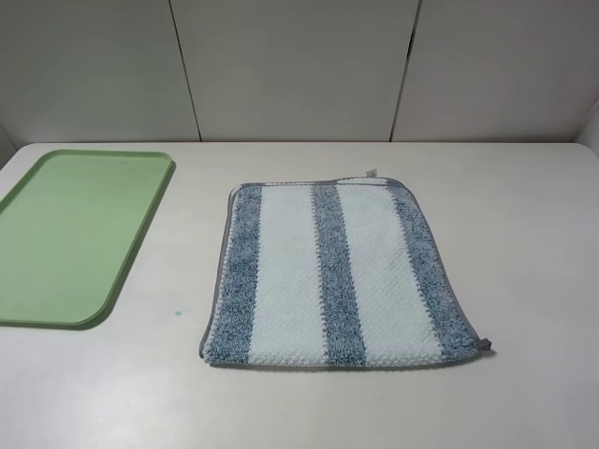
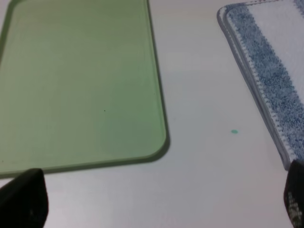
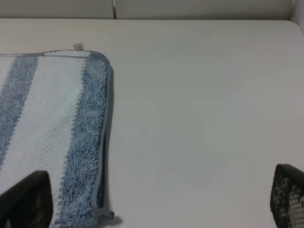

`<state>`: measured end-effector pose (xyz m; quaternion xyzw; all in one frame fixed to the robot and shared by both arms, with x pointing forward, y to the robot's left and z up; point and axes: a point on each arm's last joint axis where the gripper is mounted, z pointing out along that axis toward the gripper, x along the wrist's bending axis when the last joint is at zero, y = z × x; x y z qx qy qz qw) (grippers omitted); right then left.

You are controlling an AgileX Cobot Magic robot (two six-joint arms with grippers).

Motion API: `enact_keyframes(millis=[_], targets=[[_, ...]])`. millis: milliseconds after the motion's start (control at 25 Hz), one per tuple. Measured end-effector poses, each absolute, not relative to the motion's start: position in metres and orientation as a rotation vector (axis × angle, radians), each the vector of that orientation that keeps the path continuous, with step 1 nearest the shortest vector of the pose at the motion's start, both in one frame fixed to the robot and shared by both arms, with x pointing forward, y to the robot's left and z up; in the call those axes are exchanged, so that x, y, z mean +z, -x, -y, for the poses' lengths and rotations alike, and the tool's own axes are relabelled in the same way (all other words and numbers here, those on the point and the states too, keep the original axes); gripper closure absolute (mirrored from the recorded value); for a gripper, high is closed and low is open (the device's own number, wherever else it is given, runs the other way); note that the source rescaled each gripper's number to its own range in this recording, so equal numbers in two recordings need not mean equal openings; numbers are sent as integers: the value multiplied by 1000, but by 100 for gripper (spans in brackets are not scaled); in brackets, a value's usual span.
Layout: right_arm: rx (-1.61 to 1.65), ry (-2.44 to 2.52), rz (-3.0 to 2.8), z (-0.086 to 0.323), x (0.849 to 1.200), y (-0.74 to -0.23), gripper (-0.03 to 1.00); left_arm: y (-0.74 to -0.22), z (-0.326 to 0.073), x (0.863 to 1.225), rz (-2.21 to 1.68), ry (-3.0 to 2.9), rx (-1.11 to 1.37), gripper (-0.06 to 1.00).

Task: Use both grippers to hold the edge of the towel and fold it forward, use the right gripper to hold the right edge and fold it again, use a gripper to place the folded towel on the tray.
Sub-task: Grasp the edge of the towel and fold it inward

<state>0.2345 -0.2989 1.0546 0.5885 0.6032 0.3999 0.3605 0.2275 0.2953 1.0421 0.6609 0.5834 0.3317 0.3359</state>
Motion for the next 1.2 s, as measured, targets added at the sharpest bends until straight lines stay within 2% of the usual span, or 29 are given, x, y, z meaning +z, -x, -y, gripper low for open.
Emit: enact_keyframes(millis=[520, 680, 1200], targets=[[1042, -1520, -1558, 298, 1055, -234, -3, -227, -295, 1042, -1521, -1723, 866, -5], [1038, -1527, -1566, 298, 1058, -236, -3, -231, -295, 1054, -1531, -1734, 847, -5], [771, -1518, -1862, 293, 1095, -312, -3, -308, -295, 1106, -1465, -2134, 719, -5]])
